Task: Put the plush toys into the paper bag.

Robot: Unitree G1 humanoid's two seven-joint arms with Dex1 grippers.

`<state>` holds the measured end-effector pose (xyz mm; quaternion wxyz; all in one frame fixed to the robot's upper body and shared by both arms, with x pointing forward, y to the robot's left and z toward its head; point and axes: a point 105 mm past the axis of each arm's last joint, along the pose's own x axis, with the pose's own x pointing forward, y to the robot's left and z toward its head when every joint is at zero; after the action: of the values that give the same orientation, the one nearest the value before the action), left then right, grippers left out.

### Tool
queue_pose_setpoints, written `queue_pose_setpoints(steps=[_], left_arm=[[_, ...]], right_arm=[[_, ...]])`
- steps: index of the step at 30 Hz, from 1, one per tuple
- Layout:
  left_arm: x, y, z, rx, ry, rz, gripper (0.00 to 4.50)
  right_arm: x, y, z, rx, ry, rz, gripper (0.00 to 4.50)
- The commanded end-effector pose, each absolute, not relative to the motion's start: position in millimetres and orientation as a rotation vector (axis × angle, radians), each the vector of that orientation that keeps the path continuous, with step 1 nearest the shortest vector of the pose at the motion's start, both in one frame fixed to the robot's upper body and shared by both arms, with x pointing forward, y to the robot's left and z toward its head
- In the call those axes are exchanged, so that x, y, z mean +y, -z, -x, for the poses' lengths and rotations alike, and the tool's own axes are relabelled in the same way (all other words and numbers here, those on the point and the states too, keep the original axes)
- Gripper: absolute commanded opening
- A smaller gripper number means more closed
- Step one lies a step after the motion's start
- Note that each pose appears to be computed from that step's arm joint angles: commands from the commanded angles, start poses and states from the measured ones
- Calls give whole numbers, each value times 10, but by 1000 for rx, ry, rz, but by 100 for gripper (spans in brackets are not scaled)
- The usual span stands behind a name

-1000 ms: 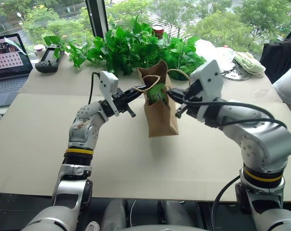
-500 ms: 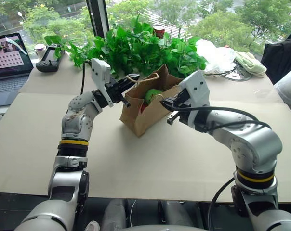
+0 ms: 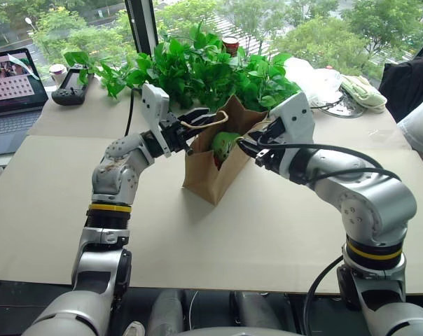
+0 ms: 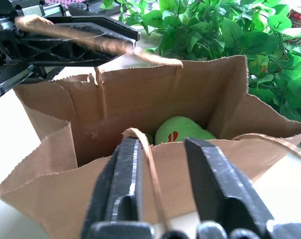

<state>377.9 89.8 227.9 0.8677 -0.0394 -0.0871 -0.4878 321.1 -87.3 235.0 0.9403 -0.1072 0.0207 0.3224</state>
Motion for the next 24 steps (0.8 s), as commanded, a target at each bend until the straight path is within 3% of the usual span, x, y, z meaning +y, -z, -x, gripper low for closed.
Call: queue_pose_setpoints(steps=[1, 3, 4, 12, 20, 24], left_arm=[[949, -2462, -3692, -233, 1038, 69, 363], [983, -2477, -3669, -228, 1036, 71, 433], [992, -2481, -3659, -226, 1036, 72, 449], [1259, -2489, -3401, -167, 1038, 186, 449], [1628, -2079, -3345, -42, 895, 203, 449], [1592, -1898, -3310, -3, 896, 179, 450]], right_arm=[[-839, -2651, -3098, -99, -702, 186, 392], [-844, -2719, -3068, -124, -720, 165, 450], [-848, -2742, -3057, -132, -727, 157, 450], [-1035, -2896, -2803, -167, -884, 124, 450], [-1054, -2668, -2507, -57, -1083, 167, 450], [-979, -2516, -2499, -2, -1111, 194, 357]])
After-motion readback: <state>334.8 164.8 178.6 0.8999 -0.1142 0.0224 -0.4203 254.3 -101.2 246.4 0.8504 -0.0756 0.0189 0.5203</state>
